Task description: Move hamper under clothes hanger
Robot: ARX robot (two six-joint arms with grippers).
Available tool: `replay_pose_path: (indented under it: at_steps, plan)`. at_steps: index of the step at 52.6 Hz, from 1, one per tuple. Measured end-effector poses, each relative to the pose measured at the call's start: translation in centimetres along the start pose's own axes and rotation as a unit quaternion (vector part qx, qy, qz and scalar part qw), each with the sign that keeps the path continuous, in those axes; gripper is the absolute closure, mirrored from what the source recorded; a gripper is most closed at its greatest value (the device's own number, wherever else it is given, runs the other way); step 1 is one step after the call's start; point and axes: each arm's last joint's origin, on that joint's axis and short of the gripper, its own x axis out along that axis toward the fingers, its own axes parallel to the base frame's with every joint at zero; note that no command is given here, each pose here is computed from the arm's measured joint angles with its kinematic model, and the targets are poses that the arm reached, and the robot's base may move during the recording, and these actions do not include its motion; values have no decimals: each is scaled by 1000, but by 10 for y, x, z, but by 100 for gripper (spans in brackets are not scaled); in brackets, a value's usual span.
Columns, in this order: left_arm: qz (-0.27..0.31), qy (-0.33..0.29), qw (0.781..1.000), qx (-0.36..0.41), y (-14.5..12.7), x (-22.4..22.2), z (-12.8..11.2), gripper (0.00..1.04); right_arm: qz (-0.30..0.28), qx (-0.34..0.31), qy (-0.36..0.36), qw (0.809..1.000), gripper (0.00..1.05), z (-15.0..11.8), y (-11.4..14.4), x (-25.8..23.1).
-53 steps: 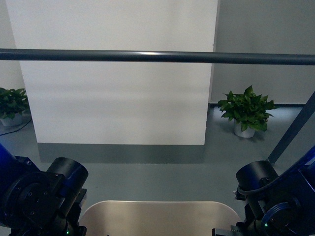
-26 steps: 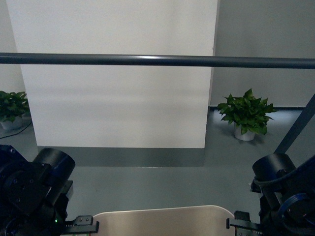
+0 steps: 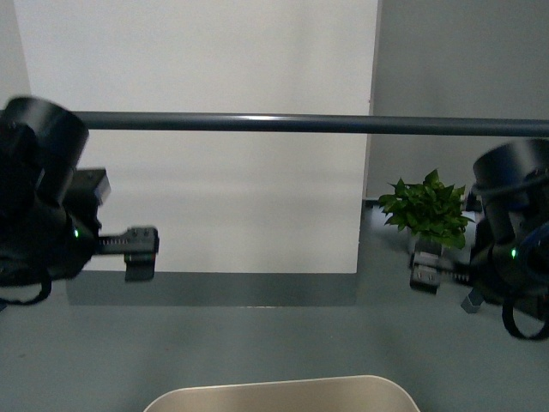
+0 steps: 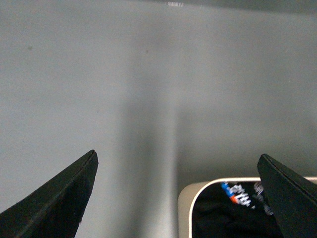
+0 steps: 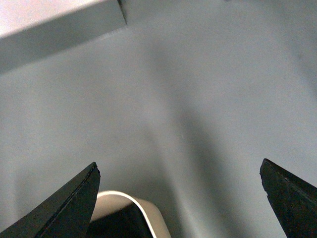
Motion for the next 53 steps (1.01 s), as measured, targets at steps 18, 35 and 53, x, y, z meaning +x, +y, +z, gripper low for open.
replay_pose_path:
  at_steps: [18, 35, 53]
  plan:
    - [-63, -335, 940, 5, 9, -111, 41, 43, 133, -55, -220, 965, 29, 35, 5, -67]
    - [-54, -290, 955, 15, 28, -120, -51, 84, 123, -98, -285, 946, 69, -19, -42, -112]
    - [-54, -299, 952, 16, 45, -158, -108, 101, 122, -109, -274, 948, 103, -71, -77, -154]
